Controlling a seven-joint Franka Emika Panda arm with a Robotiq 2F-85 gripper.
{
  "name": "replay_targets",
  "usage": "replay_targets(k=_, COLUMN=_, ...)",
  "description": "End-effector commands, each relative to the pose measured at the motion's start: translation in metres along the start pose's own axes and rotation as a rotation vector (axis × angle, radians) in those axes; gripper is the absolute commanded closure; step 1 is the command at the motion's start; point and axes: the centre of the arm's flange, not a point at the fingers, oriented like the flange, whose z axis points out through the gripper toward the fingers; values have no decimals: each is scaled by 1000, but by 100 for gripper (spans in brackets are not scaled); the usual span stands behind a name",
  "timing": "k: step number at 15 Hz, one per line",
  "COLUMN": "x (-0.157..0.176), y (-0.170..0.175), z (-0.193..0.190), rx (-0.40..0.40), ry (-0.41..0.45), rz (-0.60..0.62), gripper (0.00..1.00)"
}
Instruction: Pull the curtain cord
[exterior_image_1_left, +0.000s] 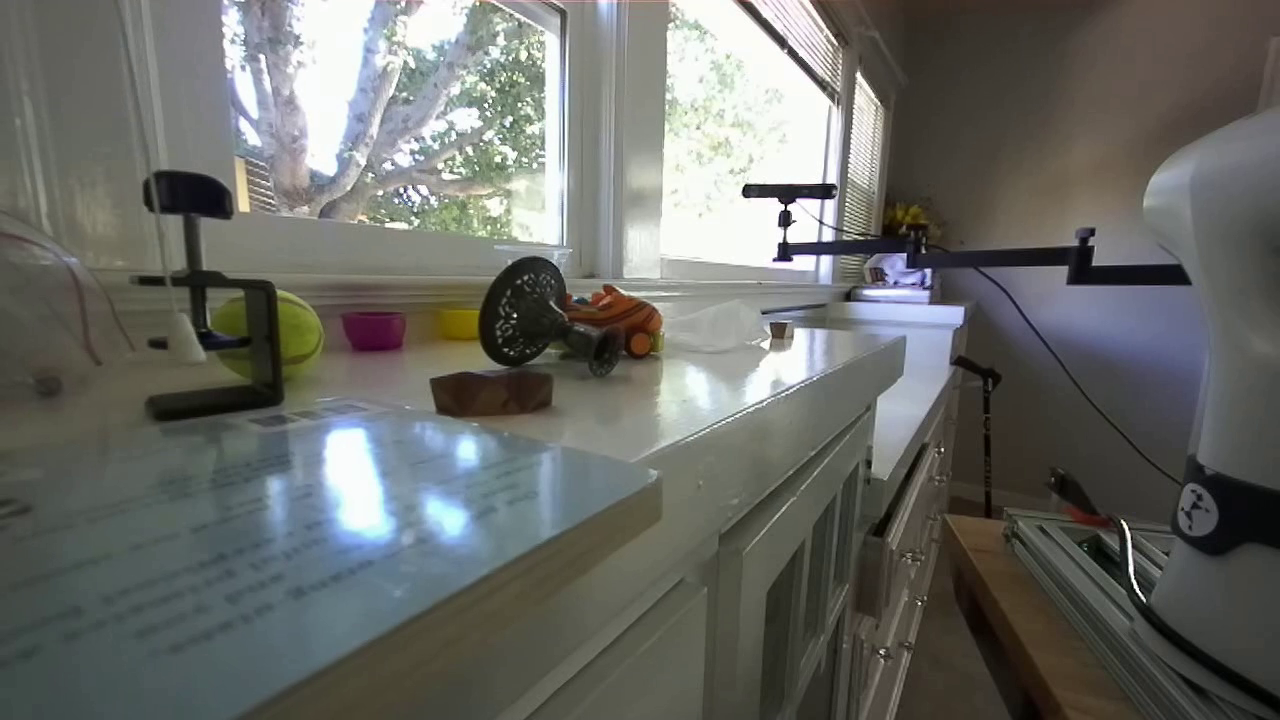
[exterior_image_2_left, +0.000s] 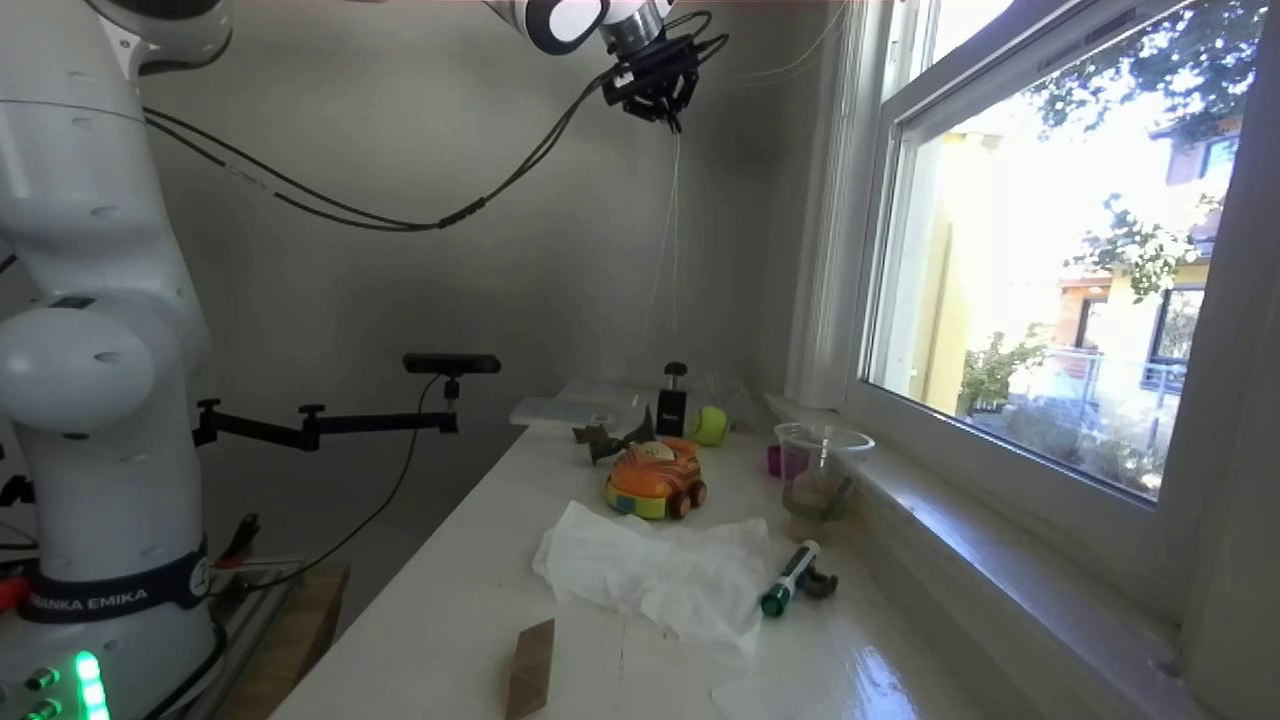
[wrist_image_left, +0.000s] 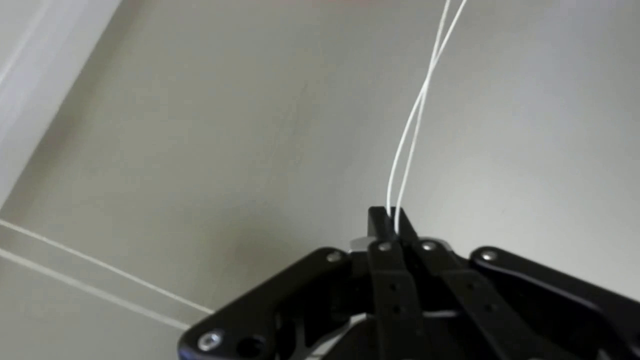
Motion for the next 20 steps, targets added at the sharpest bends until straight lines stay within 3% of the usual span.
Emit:
replay_targets(k=1, x=7, y=-50, z=19, rx=112, ry=-1, rz=-70, gripper=100)
replay_targets(k=6, x=15, y=-147, z=47, rx=381, ry=11, rz=-173, gripper=100)
replay_targets(k=11, x=19, y=-179, z=46, rx=444, ry=59, rz=-183, gripper=100)
replay_targets(k=12, x=20, y=-173, z=49, rx=448, ry=54, rz=-191, gripper=100)
replay_targets(k=15, x=20, y=-125, z=65, rx=354, ry=37, rz=-156, gripper=100)
replay_targets(k=20, x=20, y=-27, z=69, rx=187, ry=42, rz=-86, gripper=100)
